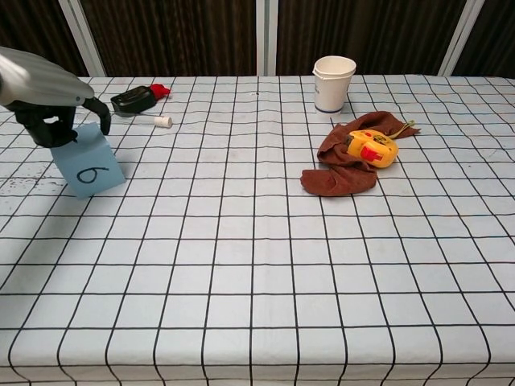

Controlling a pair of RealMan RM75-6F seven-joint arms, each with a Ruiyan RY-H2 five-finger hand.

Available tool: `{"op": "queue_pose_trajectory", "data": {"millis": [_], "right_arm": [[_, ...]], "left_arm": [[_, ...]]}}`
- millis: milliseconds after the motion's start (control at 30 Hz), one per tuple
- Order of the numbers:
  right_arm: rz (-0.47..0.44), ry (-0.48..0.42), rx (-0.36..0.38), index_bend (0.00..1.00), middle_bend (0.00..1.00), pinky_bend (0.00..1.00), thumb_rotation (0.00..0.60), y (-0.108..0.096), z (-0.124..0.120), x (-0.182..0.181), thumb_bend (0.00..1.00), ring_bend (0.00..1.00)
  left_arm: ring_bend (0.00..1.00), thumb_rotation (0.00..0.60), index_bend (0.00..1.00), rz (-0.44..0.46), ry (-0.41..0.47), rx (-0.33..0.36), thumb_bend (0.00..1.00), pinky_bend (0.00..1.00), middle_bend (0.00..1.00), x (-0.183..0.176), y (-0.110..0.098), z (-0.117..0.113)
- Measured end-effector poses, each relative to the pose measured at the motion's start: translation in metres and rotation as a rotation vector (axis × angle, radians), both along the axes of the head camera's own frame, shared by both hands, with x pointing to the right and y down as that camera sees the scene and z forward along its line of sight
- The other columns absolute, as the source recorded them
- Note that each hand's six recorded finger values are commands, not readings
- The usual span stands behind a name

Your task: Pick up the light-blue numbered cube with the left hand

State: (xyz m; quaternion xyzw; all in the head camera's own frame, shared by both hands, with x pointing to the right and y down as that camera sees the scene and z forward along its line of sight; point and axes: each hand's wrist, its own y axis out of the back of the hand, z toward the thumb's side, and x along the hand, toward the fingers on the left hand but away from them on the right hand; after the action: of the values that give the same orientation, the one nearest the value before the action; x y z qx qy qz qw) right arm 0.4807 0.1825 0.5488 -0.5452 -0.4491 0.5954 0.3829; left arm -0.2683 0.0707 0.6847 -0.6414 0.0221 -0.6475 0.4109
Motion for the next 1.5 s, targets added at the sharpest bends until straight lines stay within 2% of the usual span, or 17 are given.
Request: {"op": "queue_pose_trajectory", "data": {"millis": [467, 833, 1033, 1133, 1200, 1267, 1333, 1400, 1433, 1500], "right_arm": [[-0.01, 0.001, -0.002, 0.0, 0.0, 0.0, 0.6, -0.001, 0.0, -0.005, 0.06, 0.0], [-0.016, -0.001, -0.005, 0.0, 0.0, 0.0, 0.6, -0.002, 0.002, -0.008, 0.06, 0.0], [-0.01, -0.001, 0.004, 0.0, 0.0, 0.0, 0.6, -0.002, -0.001, -0.006, 0.06, 0.0], [-0.01, -0.006, 0.013, 0.0, 0.0, 0.0, 0.6, -0.002, -0.004, -0.005, 0.06, 0.0], [-0.008, -0.011, 0.023, 0.0, 0.0, 0.0, 0.6, -0.003, -0.007, -0.004, 0.06, 0.0], [-0.007, -0.016, 0.031, 0.0, 0.0, 0.0, 0.6, -0.003, -0.009, -0.004, 0.06, 0.0], [-0.008, -0.021, 0.036, 0.0, 0.0, 0.0, 0.6, -0.002, -0.01, -0.004, 0.06, 0.0], [-0.011, -0.02, 0.038, 0.0, 0.0, 0.0, 0.6, -0.001, -0.01, -0.004, 0.06, 0.0], [-0.011, -0.019, 0.039, 0.0, 0.0, 0.0, 0.6, -0.001, -0.01, -0.004, 0.06, 0.0], [-0.014, -0.016, 0.036, 0.0, 0.0, 0.0, 0.6, 0.002, -0.009, -0.003, 0.06, 0.0]], "left_arm": [[0.89, 0.6, 0.24, -0.079, -0.078, -0.027, 0.58, 0.87, 0.83, -0.041, -0.004, -0.001], [0.89, 0.6, 0.23, -0.101, -0.067, -0.025, 0.58, 0.87, 0.83, -0.047, -0.002, -0.003], [0.89, 0.6, 0.14, -0.121, -0.041, 0.026, 0.58, 0.87, 0.83, -0.046, -0.009, -0.009], [0.89, 0.6, 0.14, -0.156, -0.009, 0.089, 0.58, 0.87, 0.83, -0.048, -0.015, -0.021], [0.88, 0.6, 0.15, -0.198, 0.034, 0.157, 0.57, 0.86, 0.82, -0.052, -0.019, -0.032], [0.83, 0.6, 0.16, -0.256, 0.097, 0.247, 0.52, 0.82, 0.77, -0.06, -0.022, -0.045], [0.63, 0.6, 0.16, -0.316, 0.169, 0.336, 0.36, 0.72, 0.6, -0.071, -0.021, -0.059], [0.27, 0.6, 0.15, -0.391, 0.261, 0.439, 0.16, 0.49, 0.3, -0.091, -0.013, -0.076], [0.14, 0.6, 0.14, -0.42, 0.298, 0.477, 0.08, 0.38, 0.19, -0.1, -0.006, -0.082], [0.05, 0.6, 0.14, -0.479, 0.376, 0.548, 0.01, 0.25, 0.08, -0.128, 0.018, -0.096]]}}
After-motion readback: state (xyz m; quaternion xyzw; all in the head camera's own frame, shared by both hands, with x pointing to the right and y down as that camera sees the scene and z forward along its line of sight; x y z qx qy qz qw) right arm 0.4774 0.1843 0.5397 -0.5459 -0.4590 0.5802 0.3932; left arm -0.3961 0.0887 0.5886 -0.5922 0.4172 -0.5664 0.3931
